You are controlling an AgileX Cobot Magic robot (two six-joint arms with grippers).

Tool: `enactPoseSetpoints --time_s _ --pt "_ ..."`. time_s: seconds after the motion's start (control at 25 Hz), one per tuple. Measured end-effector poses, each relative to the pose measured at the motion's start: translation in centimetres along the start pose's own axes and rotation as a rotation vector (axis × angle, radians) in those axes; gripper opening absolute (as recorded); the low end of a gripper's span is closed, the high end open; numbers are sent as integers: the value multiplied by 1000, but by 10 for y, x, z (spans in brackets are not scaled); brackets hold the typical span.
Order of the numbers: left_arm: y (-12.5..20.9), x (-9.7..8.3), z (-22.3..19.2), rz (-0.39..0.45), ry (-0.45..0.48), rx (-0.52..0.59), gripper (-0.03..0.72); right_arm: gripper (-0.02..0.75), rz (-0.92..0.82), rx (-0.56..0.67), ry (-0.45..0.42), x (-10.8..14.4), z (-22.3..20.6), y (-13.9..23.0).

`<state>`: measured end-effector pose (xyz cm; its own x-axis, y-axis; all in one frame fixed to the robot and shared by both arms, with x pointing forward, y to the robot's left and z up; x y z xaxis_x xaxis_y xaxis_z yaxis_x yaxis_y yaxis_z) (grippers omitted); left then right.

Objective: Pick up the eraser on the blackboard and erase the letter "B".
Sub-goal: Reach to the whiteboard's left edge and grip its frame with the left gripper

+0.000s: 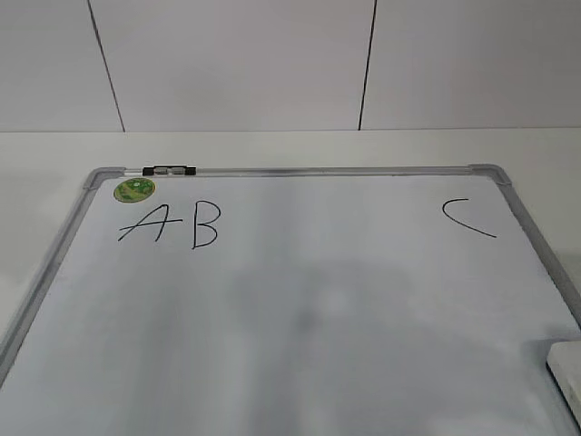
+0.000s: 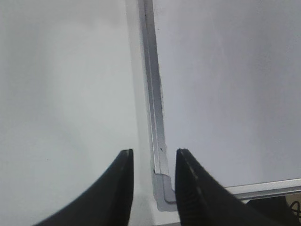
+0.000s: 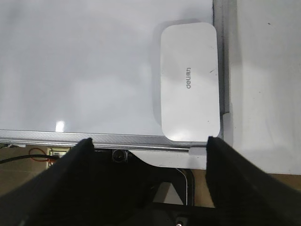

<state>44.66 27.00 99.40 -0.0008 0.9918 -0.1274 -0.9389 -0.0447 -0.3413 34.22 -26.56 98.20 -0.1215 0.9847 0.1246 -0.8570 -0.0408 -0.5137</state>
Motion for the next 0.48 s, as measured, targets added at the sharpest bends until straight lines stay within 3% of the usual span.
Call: enactPoseSetpoints --time_s 0.24,0.48 --pt "-47 -2 -25 8 -8 81 234 572 -17 54 -17 3 -7 -1" --pt "-67 -1 -56 17 -17 158 234 572 -18 63 -14 2 -9 -1"
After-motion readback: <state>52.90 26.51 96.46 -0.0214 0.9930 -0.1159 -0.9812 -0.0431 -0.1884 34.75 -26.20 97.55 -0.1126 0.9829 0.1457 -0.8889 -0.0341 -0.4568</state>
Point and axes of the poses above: a point on each arm's last joint axis where the gripper is mounted, z pointing back along that axis away from the gripper, x along the wrist's bending axis when the last joint is at zero, y = z × x, the point moved 10 cm from there along -z, pointing out along that axis toward the gripper, and after that the axes turned 4 degrees about z, right-handed, at the moved point
